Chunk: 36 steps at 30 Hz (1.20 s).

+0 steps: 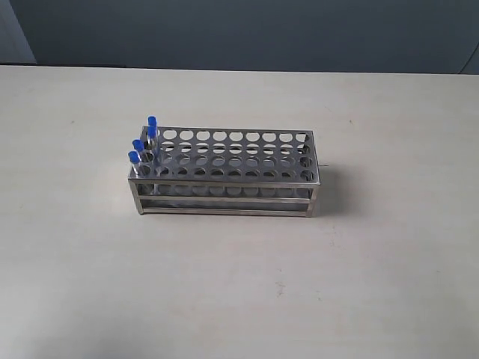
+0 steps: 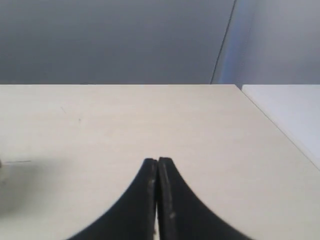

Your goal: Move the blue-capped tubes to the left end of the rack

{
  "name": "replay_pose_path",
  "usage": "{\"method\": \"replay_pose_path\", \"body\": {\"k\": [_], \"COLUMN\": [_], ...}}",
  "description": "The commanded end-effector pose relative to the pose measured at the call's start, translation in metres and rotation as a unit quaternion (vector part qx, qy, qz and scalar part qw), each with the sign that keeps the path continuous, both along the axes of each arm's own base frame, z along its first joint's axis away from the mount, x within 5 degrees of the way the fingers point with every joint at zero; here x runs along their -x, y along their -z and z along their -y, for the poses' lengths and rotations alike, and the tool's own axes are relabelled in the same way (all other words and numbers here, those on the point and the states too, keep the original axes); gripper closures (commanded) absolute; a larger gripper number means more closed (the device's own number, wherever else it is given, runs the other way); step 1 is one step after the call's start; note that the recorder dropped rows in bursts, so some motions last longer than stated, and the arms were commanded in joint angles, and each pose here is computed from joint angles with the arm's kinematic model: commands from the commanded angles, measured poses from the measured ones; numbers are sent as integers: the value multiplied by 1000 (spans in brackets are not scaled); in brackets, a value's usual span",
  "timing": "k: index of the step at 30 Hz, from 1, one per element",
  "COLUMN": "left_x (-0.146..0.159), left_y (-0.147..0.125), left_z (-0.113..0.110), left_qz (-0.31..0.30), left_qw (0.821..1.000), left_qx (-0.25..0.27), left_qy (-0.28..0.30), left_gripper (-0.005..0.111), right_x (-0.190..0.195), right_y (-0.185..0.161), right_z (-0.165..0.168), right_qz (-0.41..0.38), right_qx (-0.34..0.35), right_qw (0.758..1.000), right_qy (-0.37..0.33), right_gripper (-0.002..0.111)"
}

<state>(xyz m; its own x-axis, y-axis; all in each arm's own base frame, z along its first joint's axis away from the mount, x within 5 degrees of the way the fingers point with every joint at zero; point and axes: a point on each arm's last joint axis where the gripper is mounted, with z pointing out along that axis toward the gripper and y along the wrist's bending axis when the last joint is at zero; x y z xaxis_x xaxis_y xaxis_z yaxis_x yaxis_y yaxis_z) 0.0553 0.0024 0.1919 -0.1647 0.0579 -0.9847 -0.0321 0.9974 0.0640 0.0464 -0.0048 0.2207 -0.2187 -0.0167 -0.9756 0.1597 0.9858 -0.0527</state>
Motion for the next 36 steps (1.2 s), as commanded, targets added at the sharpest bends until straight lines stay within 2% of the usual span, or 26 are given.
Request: {"method": "replay_pose_path", "body": {"k": [1,13,21,36], "left_x": [0,0,0,0], "left_y": [0,0,0,0], "left_z": [0,0,0,0], "left_qz": [5,5,5,5], "left_qw": [1000,1000,1000,1000], "left_qx": [2,2,2,2], "left_qy": [3,3,3,3], "left_gripper": [106,106,106,106], "right_x": [-3,-4,-5,-5], "right_y": [14,42,40,40], "right_z": [3,9,10,9], "right_qz": [0,-26,-20,-18], "right_qx": [-24,-71,-52,-67], "right_qw": [1000,995,996,996], "right_qy": [20,61,63,61], "right_gripper": [108,108,108,108]}}
